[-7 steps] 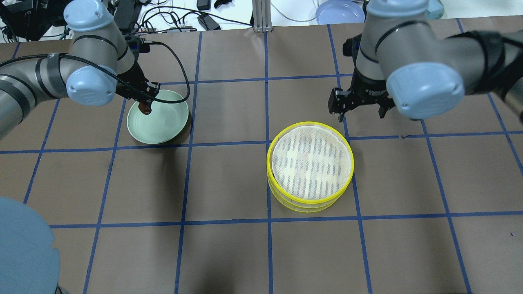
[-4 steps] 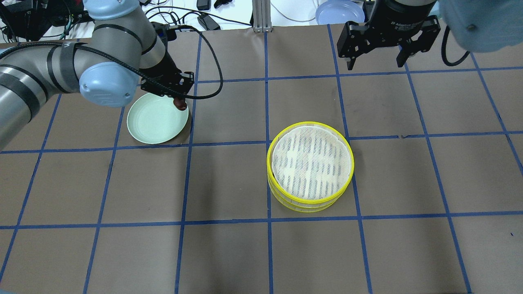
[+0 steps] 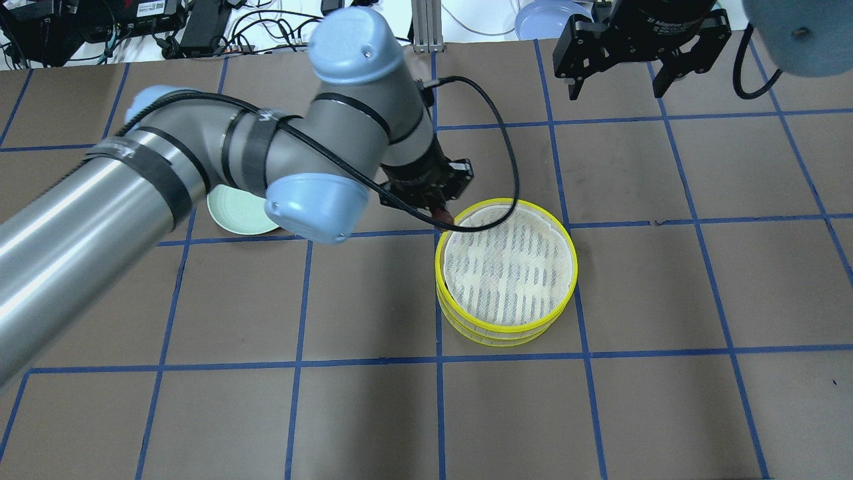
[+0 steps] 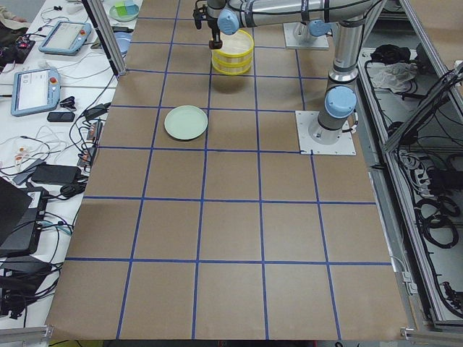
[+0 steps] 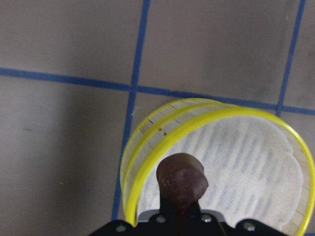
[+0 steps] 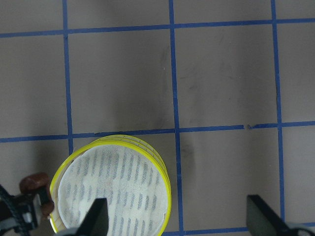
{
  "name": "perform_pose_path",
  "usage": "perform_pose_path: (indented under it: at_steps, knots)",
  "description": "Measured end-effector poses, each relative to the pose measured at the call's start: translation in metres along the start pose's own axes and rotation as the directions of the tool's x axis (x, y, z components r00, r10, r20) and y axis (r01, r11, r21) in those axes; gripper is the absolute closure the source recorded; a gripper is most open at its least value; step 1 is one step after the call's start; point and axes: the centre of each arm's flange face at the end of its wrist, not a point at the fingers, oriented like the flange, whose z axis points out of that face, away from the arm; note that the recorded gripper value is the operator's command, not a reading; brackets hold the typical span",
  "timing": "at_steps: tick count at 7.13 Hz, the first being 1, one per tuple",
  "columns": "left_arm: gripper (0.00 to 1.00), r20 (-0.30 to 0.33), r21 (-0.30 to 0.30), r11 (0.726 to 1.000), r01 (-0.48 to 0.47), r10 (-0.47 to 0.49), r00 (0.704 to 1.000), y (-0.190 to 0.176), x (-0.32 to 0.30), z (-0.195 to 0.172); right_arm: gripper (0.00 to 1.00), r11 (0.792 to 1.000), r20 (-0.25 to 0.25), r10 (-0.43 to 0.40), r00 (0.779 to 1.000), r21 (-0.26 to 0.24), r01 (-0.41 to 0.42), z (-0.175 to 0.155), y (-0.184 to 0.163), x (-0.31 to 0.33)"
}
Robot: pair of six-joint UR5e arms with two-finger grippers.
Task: Stack buns with steamer
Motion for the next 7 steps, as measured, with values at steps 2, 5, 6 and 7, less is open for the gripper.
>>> perform_pose_path:
  at_steps: [2, 5, 6, 7]
  knots:
    - [1.0, 0.013, -0.08, 0.997, 0.002, -0.001, 1.0, 0.036, 0.015, 0.037, 0.0, 1.0, -0.002, 0.001, 1.0, -0.01, -0.001, 0.002, 0.001, 0.0]
    - [0.0, 0.057, -0.094, 0.996, -0.001, 0.007, 0.998, 0.043, 0.01, 0.055, 0.0, 1.0, -0.013, 0.002, 1.0, -0.017, -0.002, 0.004, 0.002, 0.002]
    - [0.0, 0.084, -0.079, 0.997, -0.016, 0.023, 0.996, 0.041, 0.007, 0.057, 0.0, 1.0, -0.013, 0.001, 1.0, -0.019, -0.001, 0.004, 0.002, 0.002]
    - [0.0, 0.103, -0.069, 0.997, -0.026, 0.033, 0.994, 0.039, 0.005, 0.058, 0.0, 1.0, -0.012, 0.0, 1.0, -0.02, -0.001, 0.006, 0.002, 0.001]
